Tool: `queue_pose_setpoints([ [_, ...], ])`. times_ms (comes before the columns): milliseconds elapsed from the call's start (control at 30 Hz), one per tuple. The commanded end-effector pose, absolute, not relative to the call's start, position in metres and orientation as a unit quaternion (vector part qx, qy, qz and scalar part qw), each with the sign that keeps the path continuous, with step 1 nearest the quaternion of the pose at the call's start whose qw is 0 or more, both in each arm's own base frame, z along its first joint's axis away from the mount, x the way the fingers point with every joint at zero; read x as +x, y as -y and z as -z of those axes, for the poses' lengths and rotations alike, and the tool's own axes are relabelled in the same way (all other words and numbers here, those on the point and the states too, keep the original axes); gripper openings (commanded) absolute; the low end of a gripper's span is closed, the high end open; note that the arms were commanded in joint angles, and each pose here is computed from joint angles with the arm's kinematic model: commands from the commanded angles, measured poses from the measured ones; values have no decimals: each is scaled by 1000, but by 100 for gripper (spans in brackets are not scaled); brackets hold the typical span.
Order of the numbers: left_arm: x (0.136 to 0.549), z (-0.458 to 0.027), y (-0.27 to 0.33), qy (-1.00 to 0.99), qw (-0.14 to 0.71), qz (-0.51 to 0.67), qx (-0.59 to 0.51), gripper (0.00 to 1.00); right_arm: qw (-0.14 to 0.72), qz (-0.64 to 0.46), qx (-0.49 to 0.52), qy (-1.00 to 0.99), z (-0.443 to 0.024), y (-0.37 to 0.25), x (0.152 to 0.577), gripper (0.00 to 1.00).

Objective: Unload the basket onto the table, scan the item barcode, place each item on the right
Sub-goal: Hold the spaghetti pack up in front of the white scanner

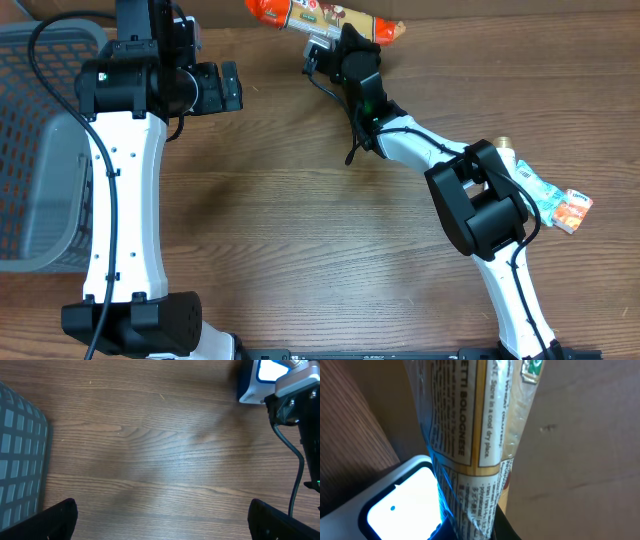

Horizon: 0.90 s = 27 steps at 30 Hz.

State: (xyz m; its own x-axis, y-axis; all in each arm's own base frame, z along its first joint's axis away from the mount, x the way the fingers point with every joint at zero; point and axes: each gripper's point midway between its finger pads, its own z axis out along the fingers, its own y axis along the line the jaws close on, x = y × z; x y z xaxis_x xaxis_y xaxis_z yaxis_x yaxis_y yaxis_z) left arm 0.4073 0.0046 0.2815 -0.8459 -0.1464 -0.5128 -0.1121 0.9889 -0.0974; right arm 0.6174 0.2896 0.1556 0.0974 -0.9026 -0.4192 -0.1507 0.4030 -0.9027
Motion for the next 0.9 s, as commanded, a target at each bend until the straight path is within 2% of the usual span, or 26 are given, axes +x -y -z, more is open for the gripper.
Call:
queue_pose_setpoints([
  [0,409,-282,-5,-960,271,27,-60,100,640,306,-422,-564,-208,-300,618,4],
  [433,409,-282,-5,-960,271,27,-60,99,626,313,-418,-579,-202,-297,617,4],
  [700,409,-282,-5,-960,271,27,-60,99,624,286,-376,-622,-256,-278,602,4],
  [867,409,-282,-5,-960,271,27,-60,100,606,214,-342,-685,-297,-256,572,4],
])
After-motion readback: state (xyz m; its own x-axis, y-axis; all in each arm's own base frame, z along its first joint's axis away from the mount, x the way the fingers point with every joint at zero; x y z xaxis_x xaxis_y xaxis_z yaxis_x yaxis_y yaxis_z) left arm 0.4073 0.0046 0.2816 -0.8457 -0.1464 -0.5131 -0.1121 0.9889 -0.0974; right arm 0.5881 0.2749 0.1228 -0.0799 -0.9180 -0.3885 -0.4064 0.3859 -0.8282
